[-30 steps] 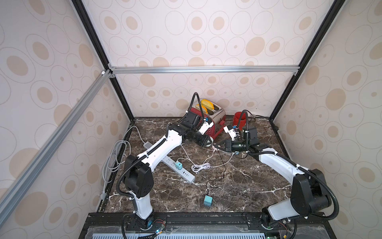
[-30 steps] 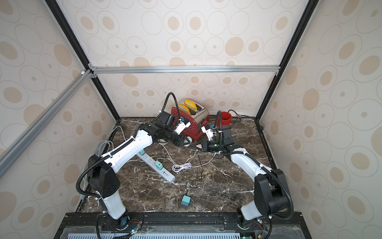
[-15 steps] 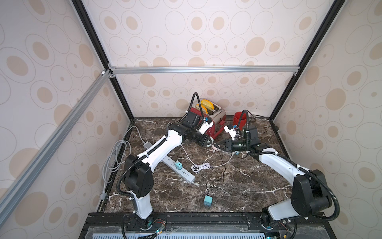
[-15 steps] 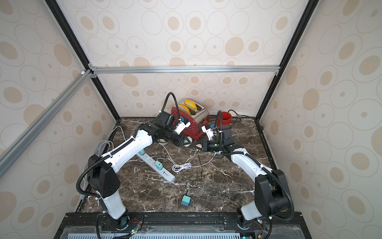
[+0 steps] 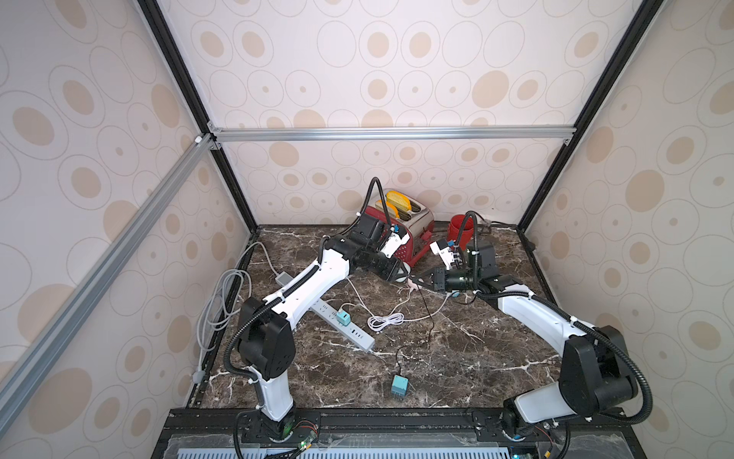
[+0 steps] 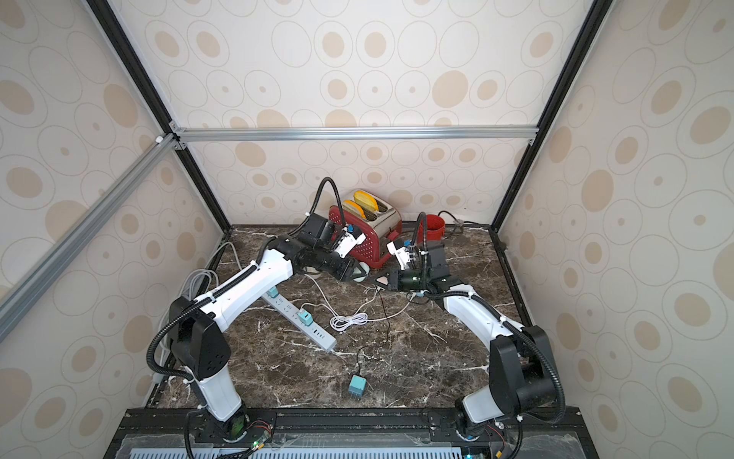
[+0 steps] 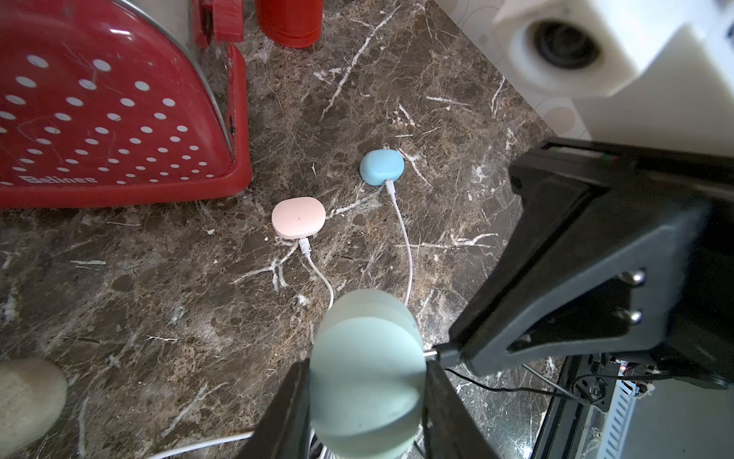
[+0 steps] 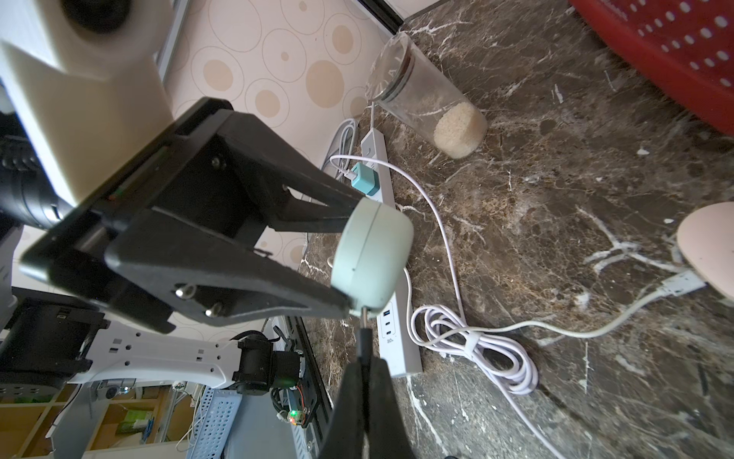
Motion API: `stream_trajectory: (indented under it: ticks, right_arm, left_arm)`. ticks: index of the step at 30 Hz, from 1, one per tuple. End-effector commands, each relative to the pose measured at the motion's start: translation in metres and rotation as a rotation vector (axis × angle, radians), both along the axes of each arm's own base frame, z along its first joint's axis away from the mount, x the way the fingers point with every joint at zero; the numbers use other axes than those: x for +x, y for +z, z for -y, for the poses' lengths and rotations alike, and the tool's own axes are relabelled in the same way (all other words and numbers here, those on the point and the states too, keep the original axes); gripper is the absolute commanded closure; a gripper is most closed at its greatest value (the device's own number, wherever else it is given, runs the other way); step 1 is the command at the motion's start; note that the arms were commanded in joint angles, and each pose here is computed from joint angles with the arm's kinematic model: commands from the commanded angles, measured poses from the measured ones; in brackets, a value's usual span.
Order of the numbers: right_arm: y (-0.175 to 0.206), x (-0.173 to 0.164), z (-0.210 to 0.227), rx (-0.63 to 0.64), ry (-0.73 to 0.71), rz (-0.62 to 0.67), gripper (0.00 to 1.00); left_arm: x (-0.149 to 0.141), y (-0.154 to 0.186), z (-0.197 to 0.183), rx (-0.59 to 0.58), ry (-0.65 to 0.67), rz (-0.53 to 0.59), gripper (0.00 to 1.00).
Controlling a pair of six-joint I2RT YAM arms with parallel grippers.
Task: Charge the bluetooth headset
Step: Insert the charging cable into the bluetooth headset.
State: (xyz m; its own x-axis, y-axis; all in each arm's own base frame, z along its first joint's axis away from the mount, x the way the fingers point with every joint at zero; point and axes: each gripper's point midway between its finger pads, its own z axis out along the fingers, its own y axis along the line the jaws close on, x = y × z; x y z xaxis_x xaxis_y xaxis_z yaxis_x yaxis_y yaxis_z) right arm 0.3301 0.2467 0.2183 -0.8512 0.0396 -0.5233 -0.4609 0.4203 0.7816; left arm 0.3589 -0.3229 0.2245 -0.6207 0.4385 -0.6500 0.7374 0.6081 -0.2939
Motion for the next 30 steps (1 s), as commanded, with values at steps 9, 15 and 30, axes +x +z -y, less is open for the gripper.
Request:
stream_trajectory:
  ticks: [9,15,30]
  right_arm:
    - [-0.005,0.0,0.001,-0.012,-0.001,0.013,1.0]
    - [-0.004,0.002,0.001,-0.002,-0.015,-0.008,1.0]
    - [0.004,0.014,-0.006,0.03,-0.065,-0.033,1.0]
  left_arm:
    - [-0.002,0.032,0.011,-0.096,-0.027,0.023,0.95]
    - [-0.004,0.038,0.017,-0.082,-0.058,0.087,0.95]
    - [-0.016,0.035,0.027,-0.025,-0.1,0.112,0.96]
